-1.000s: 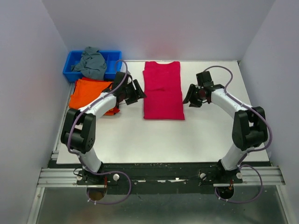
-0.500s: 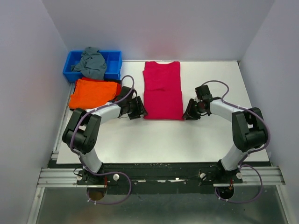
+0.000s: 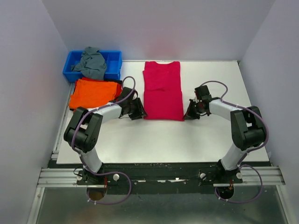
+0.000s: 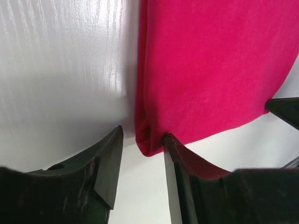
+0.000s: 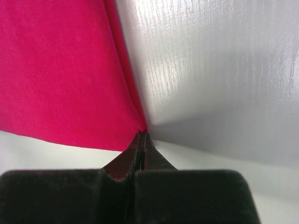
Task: Fold and stack the t-shirts
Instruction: Grab one side of the 2/3 rectangular tshirt with both arms, then fold the long partially folded tshirt into a neat square
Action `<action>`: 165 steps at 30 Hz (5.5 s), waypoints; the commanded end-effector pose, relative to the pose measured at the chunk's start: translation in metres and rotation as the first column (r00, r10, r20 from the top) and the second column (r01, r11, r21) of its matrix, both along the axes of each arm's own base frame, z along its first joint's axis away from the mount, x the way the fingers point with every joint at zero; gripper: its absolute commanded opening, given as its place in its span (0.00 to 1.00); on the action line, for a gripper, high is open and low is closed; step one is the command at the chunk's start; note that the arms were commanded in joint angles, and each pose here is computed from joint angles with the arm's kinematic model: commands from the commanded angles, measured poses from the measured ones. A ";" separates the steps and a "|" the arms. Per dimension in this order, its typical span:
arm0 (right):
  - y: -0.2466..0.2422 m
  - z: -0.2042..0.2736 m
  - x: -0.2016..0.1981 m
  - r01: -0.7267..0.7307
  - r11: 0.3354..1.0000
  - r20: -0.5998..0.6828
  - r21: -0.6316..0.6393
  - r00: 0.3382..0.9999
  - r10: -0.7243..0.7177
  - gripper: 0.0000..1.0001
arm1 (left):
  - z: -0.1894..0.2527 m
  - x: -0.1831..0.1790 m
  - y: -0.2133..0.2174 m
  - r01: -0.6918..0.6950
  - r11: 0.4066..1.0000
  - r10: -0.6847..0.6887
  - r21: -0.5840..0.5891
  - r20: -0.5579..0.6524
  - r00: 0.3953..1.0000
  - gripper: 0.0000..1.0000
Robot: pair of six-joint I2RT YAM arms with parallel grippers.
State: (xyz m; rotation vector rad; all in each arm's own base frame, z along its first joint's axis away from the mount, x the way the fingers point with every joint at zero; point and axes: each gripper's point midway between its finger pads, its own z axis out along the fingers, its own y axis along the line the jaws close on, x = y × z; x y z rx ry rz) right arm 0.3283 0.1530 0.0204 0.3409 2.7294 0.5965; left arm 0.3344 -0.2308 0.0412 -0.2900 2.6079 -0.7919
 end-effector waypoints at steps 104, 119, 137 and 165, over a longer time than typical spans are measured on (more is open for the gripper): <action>0.014 -0.004 0.186 0.098 0.995 0.012 0.021 0.995 -0.098 0.47 | 0.007 0.225 -0.002 -0.040 0.970 0.068 -0.239 0.111 0.991 0.49; 0.008 -0.015 0.070 0.039 0.999 -0.029 -0.023 0.999 -0.040 0.35 | 0.004 0.098 0.014 -0.088 0.973 0.119 -0.215 0.136 0.984 0.25; -0.016 0.030 -0.035 -0.018 0.996 0.114 -0.086 0.993 0.027 0.53 | 0.061 0.006 0.039 -0.060 0.997 0.072 -0.050 0.270 0.960 0.59; 0.002 0.030 0.063 0.006 0.991 0.144 -0.133 0.989 0.014 0.33 | 0.042 0.044 -0.006 0.065 0.992 -0.035 -0.109 0.256 0.966 0.51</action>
